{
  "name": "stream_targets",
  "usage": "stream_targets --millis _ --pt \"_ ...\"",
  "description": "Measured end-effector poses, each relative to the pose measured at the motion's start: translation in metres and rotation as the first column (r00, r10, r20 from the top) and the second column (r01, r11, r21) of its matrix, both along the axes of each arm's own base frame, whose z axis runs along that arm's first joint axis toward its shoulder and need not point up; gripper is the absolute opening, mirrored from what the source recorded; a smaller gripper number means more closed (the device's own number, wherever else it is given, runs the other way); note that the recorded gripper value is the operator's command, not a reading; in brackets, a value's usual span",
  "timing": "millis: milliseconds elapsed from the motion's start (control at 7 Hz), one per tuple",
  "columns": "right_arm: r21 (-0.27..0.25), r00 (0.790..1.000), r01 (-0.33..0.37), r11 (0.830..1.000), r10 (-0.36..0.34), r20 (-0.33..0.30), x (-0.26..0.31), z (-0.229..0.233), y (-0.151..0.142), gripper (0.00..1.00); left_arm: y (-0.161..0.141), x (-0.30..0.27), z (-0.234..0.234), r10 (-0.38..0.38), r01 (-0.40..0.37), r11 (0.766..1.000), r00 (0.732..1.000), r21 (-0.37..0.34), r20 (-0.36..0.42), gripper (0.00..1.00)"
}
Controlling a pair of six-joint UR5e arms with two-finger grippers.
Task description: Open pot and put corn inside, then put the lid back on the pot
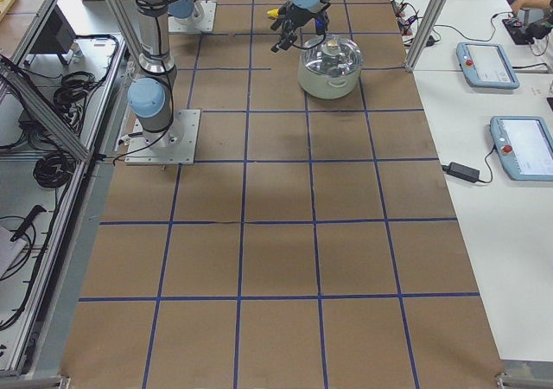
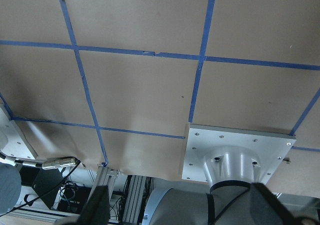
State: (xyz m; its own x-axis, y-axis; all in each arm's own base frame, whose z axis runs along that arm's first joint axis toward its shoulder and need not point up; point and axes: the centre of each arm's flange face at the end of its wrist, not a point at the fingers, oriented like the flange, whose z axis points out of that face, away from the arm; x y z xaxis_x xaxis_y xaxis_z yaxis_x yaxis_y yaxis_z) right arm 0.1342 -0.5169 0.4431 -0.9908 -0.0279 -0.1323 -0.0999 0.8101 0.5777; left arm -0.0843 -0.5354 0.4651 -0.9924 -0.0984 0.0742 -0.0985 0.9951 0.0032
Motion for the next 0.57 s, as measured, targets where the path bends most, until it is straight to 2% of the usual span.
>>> stream_targets --millis 143,286,429,571 --pt "-0.057 1.0 -0.013 0.998 0.012 -0.021 -0.003 0.001 -0.008 1.0 0.0 0.001 -0.003 -0.005 0.005 1.0 1.0 -0.014 0.003 1.0" --pt "-0.2 0.997 -0.04 0.979 0.026 -0.071 -0.008 0.007 -0.028 1.0 0.0 0.001 -0.005 -0.008 0.008 1.0 1.0 -0.021 0.005 1.0" --pt "-0.327 0.995 -0.051 0.944 0.019 -0.1 -0.01 0.014 -0.046 1.0 0.0 0.002 -0.006 -0.008 0.008 1.0 1.0 -0.024 0.005 1.0" --pt "-0.426 0.994 -0.057 0.903 0.01 -0.111 -0.01 0.022 -0.059 1.0 0.0 0.002 -0.006 -0.007 0.007 1.0 1.0 -0.026 0.006 1.0"
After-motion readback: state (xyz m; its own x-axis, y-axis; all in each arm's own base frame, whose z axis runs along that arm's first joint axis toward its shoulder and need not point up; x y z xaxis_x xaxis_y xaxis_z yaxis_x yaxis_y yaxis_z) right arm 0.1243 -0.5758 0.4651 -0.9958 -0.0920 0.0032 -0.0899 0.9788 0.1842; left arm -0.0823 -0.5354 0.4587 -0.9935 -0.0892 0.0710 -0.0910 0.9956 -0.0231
